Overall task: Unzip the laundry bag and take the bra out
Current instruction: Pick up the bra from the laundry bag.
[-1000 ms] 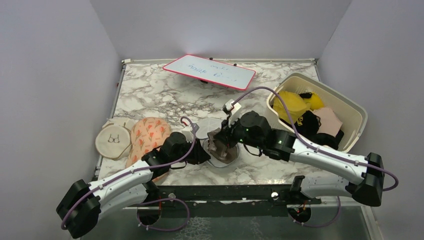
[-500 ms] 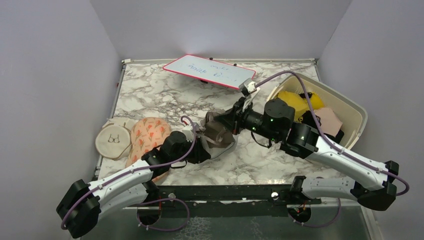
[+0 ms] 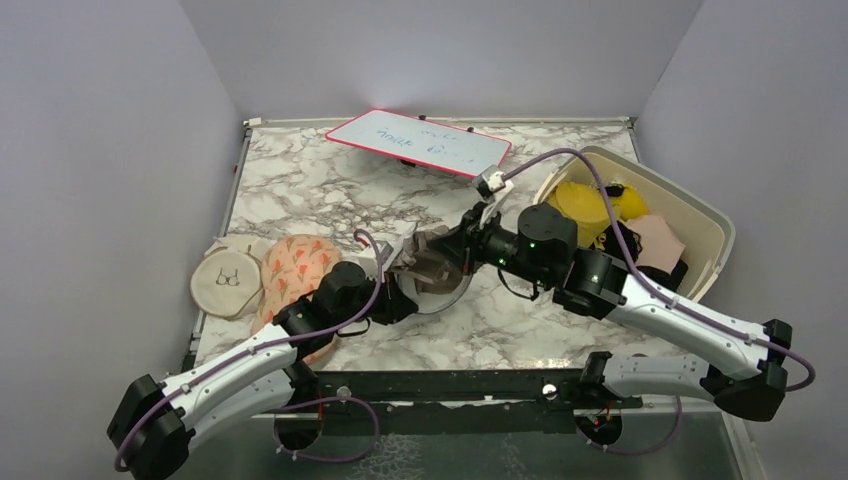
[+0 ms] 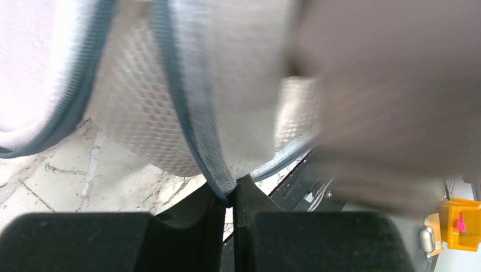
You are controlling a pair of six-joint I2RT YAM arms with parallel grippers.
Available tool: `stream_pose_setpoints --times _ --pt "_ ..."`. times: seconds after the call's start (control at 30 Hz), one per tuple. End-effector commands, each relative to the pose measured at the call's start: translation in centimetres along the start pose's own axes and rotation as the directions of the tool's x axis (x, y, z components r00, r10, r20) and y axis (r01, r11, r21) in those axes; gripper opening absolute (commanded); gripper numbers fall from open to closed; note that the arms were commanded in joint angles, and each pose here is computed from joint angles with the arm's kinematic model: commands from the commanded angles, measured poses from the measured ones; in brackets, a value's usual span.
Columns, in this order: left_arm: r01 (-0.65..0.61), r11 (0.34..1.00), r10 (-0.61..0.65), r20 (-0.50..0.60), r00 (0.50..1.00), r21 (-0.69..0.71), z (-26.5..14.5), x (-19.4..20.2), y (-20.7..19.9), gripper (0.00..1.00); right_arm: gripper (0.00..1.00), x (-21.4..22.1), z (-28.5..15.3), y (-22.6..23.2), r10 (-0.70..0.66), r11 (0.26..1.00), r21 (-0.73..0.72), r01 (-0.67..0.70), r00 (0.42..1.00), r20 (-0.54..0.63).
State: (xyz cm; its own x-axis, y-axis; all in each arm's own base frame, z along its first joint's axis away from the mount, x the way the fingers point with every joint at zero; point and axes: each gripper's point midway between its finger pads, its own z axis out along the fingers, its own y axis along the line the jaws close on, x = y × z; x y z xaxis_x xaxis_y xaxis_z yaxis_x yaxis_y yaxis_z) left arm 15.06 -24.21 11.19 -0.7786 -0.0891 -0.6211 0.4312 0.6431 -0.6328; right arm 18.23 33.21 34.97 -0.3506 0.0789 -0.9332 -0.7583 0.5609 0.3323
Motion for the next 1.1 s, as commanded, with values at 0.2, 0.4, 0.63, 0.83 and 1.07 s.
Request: stream_pose_setpoints --times 0.2,0.4,0.63,0.83,1.07 --pt "-0.006 0.997 0.014 0.099 0.995 -0.080 -1.2 -2.9 0.0 0.00 0.01 5.6 0.5 3.5 0.003 0.971 -0.232 -0.050 0.980 -0.200" --pt "0.018 0.995 -0.009 0.093 0.996 -0.096 -1.1 -2.4 0.6 0.00 0.01 1.3 -1.7 6.1 -0.029 0.935 -0.355 -0.002 0.996 -0.082" --pt "0.014 0.998 -0.012 0.019 1.000 -0.060 -0.2 -1.2 0.1 0.00 0.01 -2.3 -1.0 4.4 0.137 0.964 -0.246 -0.103 0.983 0.123" --pt "0.011 0.999 -0.011 0.002 1.000 -0.053 -0.1 -0.8 0.1 0.00 0.01 -5.2 -1.7 4.7 0.109 0.969 -0.240 -0.060 0.974 0.198" --pt "0.014 0.999 -0.013 0.021 1.000 -0.053 -0.4 -1.1 0.0 0.02 0.01 -9.3 -4.0 2.3 -0.054 0.996 -0.049 0.068 0.966 0.252"
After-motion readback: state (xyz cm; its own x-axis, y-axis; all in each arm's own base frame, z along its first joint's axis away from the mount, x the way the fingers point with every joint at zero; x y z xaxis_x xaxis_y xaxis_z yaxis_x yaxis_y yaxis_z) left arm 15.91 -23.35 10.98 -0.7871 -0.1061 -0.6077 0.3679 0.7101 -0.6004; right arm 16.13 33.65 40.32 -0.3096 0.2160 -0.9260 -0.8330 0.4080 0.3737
